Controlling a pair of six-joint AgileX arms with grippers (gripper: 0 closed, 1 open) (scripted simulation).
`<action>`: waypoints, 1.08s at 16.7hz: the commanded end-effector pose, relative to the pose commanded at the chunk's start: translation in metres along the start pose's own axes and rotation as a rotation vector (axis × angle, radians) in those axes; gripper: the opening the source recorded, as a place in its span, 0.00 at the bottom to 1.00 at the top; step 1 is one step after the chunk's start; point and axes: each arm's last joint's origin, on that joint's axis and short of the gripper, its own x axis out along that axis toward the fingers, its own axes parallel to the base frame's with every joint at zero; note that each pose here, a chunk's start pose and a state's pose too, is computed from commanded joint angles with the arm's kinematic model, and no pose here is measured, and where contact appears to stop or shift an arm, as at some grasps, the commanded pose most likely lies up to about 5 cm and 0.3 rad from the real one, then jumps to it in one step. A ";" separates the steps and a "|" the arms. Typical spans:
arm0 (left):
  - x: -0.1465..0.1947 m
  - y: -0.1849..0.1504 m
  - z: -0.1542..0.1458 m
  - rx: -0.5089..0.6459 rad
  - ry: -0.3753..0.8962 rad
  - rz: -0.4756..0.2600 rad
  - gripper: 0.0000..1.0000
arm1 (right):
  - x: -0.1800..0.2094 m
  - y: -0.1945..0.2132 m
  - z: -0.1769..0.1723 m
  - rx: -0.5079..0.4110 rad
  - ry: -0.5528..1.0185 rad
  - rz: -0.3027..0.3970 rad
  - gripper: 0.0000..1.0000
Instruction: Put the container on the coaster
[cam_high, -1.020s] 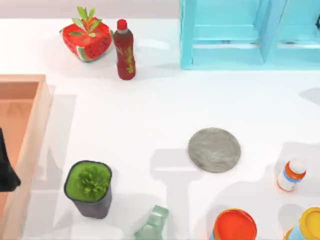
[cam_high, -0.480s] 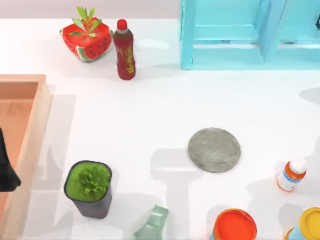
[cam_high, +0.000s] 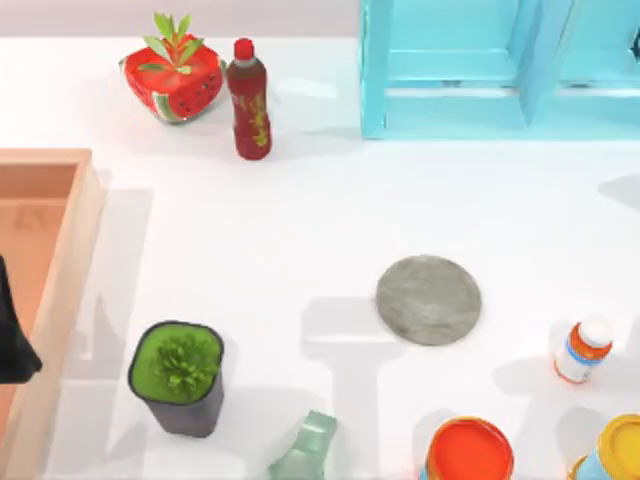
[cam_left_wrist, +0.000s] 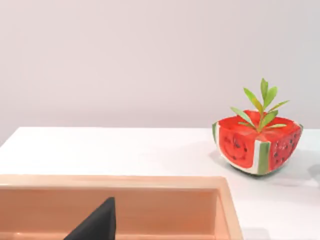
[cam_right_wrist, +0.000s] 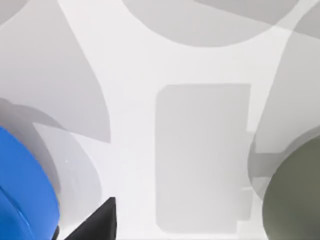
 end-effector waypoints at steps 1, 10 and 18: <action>0.000 0.000 0.000 0.000 0.000 0.000 1.00 | 0.000 0.000 0.000 0.000 0.000 0.000 0.85; 0.000 0.000 0.000 0.000 0.000 0.000 1.00 | 0.000 0.000 0.000 0.000 0.000 0.000 0.17; 0.000 0.000 0.000 0.000 0.000 0.000 1.00 | 0.000 0.000 0.000 0.000 0.000 0.000 0.00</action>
